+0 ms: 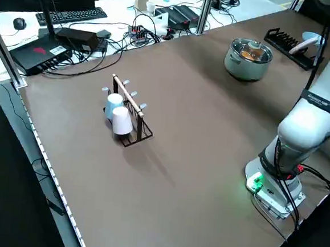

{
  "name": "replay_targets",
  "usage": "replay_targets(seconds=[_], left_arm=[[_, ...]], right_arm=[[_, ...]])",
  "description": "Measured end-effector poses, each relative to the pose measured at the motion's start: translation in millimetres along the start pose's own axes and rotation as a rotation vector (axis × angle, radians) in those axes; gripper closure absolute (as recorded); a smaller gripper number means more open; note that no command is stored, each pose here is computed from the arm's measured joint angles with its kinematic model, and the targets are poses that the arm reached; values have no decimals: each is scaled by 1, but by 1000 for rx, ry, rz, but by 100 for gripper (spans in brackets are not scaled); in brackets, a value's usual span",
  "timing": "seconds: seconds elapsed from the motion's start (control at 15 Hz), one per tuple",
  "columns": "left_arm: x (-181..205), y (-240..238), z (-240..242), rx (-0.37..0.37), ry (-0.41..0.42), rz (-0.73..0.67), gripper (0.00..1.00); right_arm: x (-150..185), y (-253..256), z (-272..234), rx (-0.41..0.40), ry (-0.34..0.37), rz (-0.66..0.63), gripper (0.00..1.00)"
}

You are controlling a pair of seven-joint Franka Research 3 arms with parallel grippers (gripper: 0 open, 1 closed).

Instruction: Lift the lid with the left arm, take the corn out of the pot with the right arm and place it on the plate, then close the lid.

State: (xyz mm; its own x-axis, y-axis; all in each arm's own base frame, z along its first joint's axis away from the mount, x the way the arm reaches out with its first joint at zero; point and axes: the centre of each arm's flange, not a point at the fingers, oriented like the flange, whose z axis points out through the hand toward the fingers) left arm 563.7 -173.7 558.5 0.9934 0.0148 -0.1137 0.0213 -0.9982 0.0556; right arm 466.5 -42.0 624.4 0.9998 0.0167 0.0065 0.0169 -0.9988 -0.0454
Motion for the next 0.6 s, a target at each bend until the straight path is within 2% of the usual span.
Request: replay_targets(seconds=[0.27,0.6], left_arm=[[10,94,71,-15,-8,-46,0],[3,193,131,-84,71,-50,0]], right_arm=[[1,-8,0,-2,0,-16,0],[3,-6,4,-6,-3,-13,0]])
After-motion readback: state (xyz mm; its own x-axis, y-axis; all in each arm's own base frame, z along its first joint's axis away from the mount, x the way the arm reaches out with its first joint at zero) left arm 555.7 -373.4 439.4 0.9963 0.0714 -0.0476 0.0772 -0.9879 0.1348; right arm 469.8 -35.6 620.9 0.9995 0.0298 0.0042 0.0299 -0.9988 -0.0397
